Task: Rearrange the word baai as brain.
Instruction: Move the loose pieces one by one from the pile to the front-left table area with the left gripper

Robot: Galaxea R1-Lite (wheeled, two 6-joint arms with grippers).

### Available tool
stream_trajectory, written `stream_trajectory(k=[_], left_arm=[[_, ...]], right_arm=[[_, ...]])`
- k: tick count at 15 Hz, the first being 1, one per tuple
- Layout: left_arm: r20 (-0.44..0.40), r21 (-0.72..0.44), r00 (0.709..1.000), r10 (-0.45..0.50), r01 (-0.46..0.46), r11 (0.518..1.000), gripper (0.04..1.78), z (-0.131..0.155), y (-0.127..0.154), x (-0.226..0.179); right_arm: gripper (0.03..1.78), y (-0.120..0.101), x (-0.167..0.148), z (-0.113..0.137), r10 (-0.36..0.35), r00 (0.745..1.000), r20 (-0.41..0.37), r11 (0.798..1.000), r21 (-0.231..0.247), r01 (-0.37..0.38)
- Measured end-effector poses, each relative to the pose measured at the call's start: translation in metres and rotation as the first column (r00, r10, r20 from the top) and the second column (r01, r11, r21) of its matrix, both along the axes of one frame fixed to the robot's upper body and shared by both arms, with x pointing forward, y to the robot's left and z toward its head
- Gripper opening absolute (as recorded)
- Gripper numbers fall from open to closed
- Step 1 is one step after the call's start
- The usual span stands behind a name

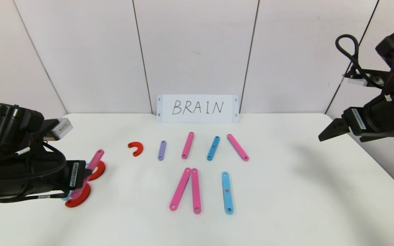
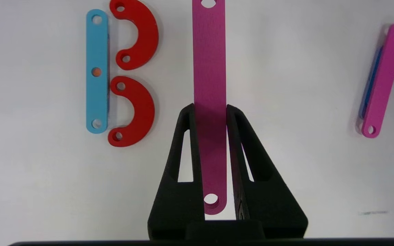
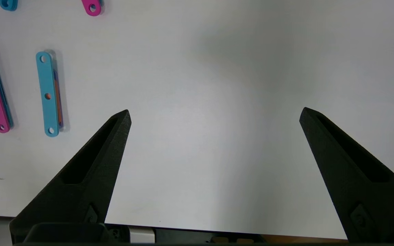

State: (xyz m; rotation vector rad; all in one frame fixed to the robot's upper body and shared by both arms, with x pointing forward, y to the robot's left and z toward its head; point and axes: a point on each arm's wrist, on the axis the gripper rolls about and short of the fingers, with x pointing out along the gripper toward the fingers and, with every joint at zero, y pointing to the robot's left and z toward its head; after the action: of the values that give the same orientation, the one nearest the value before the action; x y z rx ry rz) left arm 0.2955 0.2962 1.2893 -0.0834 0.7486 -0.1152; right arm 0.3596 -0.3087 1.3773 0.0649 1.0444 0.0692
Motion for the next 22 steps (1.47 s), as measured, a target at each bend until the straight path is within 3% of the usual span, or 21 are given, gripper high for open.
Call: stream_trajectory(k=[4,22], left_arm=[[0.035,-0.003,0.999,-0.038,0.038,0.999,0.27,-0.012,-0.006,-0.007],[-0.044,0.016,0.999,0.010,-0.010,1.000,0.27,-0.080,-0.005,0.035]], right_arm=[[1.72,0.000,0.000,0.000,0.001,1.000,0.000,1.000,-0.001,-0.001],[1.72,0.001,0.001,-0.001,0.002,1.000,-0.001,1.000,-0.003,-0.002]])
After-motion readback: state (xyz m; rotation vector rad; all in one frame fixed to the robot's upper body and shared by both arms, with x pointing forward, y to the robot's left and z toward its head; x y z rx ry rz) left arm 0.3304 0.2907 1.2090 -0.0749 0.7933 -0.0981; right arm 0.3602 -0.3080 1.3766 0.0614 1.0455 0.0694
